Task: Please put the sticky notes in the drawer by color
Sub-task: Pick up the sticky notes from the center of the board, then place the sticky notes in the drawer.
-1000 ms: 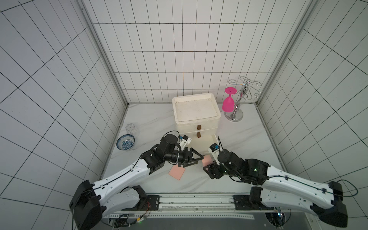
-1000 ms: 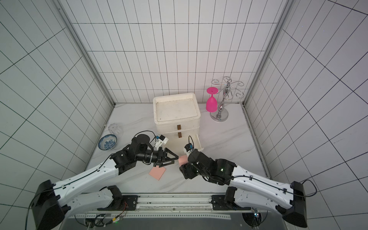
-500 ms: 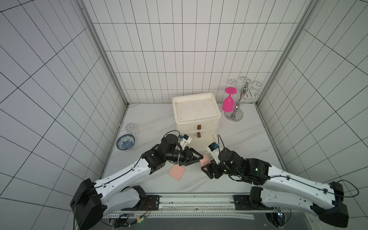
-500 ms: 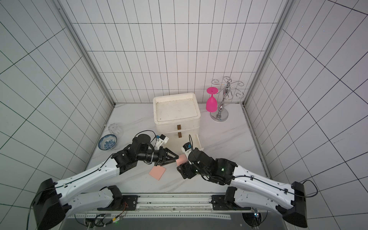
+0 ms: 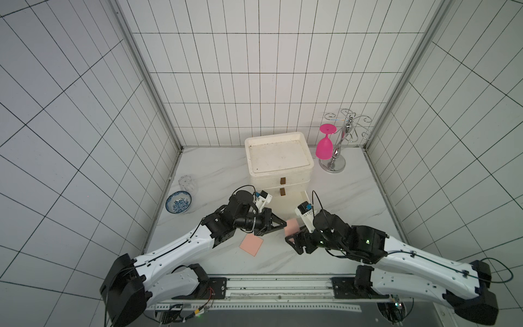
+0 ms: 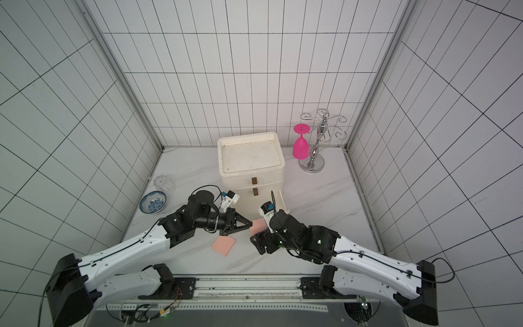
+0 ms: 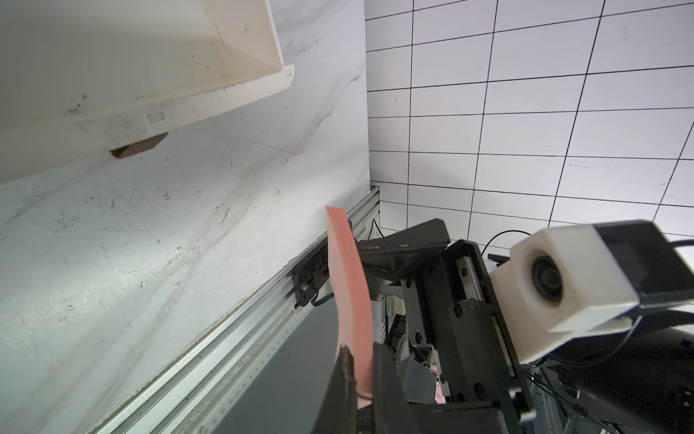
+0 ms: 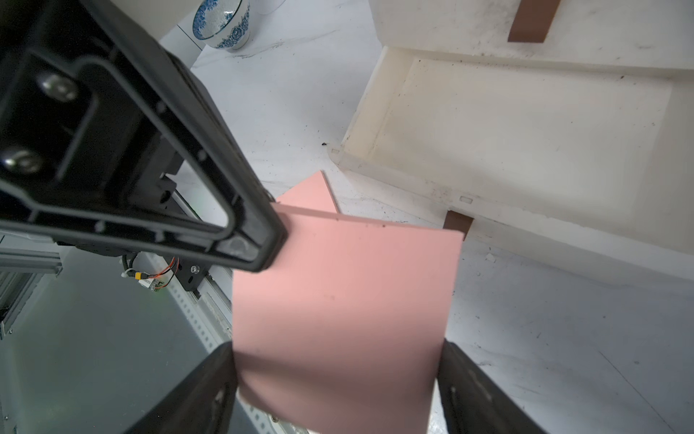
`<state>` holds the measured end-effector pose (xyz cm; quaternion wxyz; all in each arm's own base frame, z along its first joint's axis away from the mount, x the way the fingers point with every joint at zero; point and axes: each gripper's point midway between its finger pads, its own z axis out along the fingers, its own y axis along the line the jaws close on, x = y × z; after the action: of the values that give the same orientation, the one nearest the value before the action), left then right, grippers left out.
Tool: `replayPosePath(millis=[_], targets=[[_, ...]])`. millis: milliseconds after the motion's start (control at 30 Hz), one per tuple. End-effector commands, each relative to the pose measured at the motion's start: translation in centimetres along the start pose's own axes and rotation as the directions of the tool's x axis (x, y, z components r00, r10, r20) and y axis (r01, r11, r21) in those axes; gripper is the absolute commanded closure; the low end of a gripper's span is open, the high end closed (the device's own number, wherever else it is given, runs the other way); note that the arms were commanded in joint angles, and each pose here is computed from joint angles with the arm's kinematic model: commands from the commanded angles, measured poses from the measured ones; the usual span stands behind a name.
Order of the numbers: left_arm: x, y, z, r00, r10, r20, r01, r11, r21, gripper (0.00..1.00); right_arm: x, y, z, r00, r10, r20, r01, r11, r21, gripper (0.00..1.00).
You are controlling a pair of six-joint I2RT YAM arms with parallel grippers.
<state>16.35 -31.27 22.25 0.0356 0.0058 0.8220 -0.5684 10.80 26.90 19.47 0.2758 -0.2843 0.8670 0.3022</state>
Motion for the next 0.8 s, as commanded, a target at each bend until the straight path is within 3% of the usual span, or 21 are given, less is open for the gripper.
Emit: replayPosePath(millis=[0,167,300,567,767], targets=[[-1.9,-0.5,-1.2,0.998,0.019,0.067,-0.02,1.0,0.008,0.96,-2.3,-1.1,-2.1,0.995,0.037,0.098,-0.044,0.997,0.063,0.1],[-6.8,1.3,-4.9,0.956,0.038,0.293,-0.013,0.996,-0.085,0.96,-2.6,-6.2,-5.5,0.967,0.11,0.228,-0.166,0.956,0.243,0.09],[-9.9,1.2,-5.0,0.903,0.086,0.421,-0.044,0.993,-0.108,0.97,-2.0,-7.8,-6.6,0.941,0.168,0.294,-0.245,0.937,0.249,0.09],[-14.3,2.3,1.0,0.927,0.076,0.368,-0.057,0.996,-0.063,0.96,0.5,-8.8,-6.5,0.939,0.217,0.265,-0.283,0.928,0.244,0.09],[-14.4,3.7,4.1,0.945,0.145,0.292,-0.099,0.981,-0.166,0.92,1.1,-9.1,-6.7,0.939,0.22,0.265,-0.286,0.927,0.243,0.09]])
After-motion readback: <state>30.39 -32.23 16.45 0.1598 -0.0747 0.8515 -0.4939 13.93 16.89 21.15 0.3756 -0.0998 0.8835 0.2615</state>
